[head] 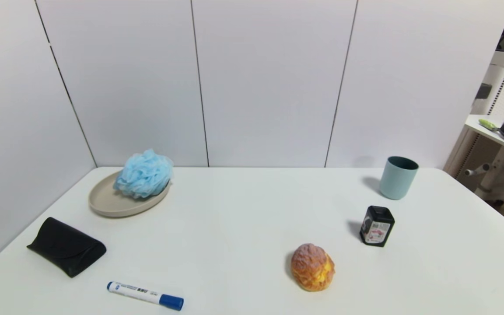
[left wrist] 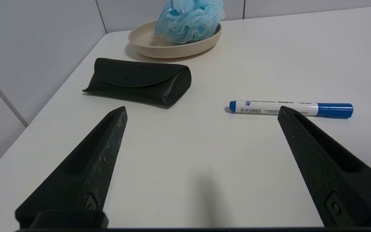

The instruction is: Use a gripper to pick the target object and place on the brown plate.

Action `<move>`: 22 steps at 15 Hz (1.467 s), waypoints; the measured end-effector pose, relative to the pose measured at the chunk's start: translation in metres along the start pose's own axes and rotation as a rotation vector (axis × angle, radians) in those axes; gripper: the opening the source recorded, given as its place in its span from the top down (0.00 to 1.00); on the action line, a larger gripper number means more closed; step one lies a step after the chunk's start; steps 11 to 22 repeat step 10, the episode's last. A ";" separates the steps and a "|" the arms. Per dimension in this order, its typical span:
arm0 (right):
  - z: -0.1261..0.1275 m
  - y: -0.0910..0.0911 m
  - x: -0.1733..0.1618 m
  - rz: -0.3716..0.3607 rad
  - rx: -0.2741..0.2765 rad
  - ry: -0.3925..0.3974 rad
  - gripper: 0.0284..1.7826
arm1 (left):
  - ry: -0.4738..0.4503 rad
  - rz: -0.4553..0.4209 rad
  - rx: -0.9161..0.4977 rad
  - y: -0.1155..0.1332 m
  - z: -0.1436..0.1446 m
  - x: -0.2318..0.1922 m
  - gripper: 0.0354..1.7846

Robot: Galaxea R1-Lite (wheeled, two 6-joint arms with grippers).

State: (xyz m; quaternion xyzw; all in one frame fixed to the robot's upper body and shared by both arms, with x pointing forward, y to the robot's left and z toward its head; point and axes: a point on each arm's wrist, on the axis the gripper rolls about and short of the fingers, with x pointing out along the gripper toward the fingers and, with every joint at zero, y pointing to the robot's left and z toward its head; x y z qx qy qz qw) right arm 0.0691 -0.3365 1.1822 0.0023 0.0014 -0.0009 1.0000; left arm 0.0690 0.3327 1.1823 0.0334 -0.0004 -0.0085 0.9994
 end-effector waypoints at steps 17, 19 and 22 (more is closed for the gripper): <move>0.000 0.000 0.000 -0.001 0.000 -0.001 0.05 | 0.000 0.000 0.000 0.000 0.000 0.000 0.06; 0.000 0.000 0.000 -0.001 0.000 -0.001 0.05 | 0.000 0.000 0.000 0.000 0.000 0.000 0.06; 0.000 0.000 0.000 -0.001 0.000 -0.001 0.05 | 0.000 0.000 0.000 0.000 0.000 0.000 0.06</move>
